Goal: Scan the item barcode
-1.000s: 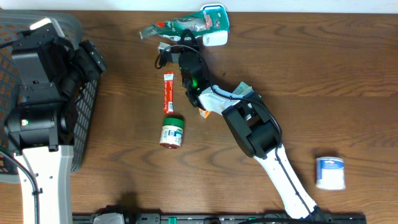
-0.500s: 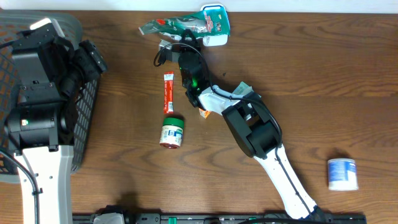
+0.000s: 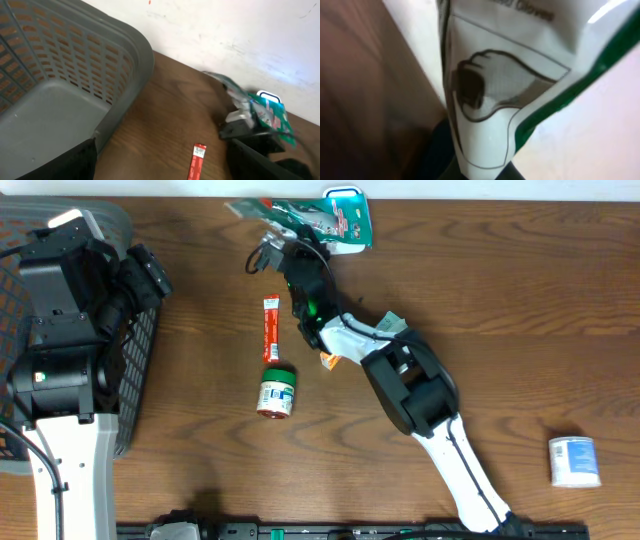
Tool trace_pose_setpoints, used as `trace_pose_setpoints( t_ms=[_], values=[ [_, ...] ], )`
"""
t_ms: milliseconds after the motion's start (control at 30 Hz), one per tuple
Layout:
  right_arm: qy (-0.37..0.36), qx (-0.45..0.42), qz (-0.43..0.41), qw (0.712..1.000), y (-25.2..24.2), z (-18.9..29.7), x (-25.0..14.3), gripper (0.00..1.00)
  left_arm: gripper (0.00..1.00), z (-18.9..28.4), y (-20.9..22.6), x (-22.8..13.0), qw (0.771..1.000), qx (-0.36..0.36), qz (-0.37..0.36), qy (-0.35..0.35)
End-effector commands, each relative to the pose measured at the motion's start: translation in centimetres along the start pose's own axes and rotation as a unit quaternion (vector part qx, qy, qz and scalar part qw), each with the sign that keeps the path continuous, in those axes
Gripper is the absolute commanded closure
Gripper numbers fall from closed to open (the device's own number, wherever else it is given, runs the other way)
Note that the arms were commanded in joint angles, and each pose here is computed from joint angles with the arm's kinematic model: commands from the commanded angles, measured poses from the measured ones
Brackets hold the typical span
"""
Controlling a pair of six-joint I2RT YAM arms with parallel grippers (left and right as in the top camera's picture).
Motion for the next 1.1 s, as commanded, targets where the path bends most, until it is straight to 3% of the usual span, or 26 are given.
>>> trace_pose_setpoints(
  t_ms=[0, 100, 200, 267, 400, 467, 533, 667, 700, 867, 967, 1067],
  values=[
    [-0.052, -0.039, -0.196, 0.978, -12.7, 2.5, 7.2, 0.99, 0.18, 0.3, 0.2, 0.4, 1.000, 0.005, 0.002, -0.007],
    [-0.032, -0.017, -0.264, 0.964, -18.3, 4.6, 8.0, 0.99, 0.18, 0.3, 0.2, 0.4, 1.000, 0.005, 0.002, -0.007],
    [0.024, -0.019, -0.305, 0.952, -24.2, 7.0, 6.2, 0.99, 0.18, 0.3, 0.2, 0.4, 1.000, 0.005, 0.002, -0.007],
    [0.080, -0.024, -0.319, 0.944, -27.5, 8.6, 3.3, 0.99, 0.18, 0.3, 0.2, 0.4, 1.000, 0.005, 0.002, -0.007],
    [0.251, -0.073, -0.370, 0.891, -33.7, 13.5, -6.3, 0.99, 0.18, 0.3, 0.2, 0.4, 1.000, 0.005, 0.002, -0.007],
    [0.344, -0.100, -0.382, 0.852, -35.9, 16.6, -11.7, 0.99, 0.18, 0.3, 0.2, 0.4, 1.000, 0.005, 0.002, -0.007],
    [0.451, -0.134, -0.394, 0.790, -37.5, 20.7, -17.6, 0.99, 0.18, 0.3, 0.2, 0.4, 1.000, 0.005, 0.002, -0.007],
    [0.607, -0.250, -0.433, 0.618, -39.5, 28.5, -27.3, 0.99, 0.18, 0.3, 0.2, 0.4, 1.000, 0.005, 0.002, -0.007],
    [0.627, -0.270, -0.433, 0.589, -39.8, 29.7, -29.1, 0.99, 0.18, 0.3, 0.2, 0.4, 1.000, 0.005, 0.002, -0.007],
    [0.674, -0.381, -0.386, 0.502, -41.2, 34.9, -37.1, 0.99, 0.18, 0.3, 0.2, 0.4, 1.000, 0.005, 0.002, -0.007],
    [0.657, -0.438, -0.417, 0.451, -41.2, 36.3, -39.4, 0.99, 0.18, 0.3, 0.2, 0.4, 1.000, 0.005, 0.002, -0.007],
    [0.675, -0.453, -0.403, 0.421, -41.3, 38.6, -40.7, 0.99, 0.18, 0.3, 0.2, 0.4, 1.000, 0.005, 0.002, -0.007]
  ],
)
Point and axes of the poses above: each gripper's point midway between its finger pads, its own z axis back along the fingers, its own y axis along the line the jaws close on, x = y × z, the point moved 4 cm from there along z, back along the fingers, and after that the axes turned 11 degrees about -z, right-handed, at the moved point
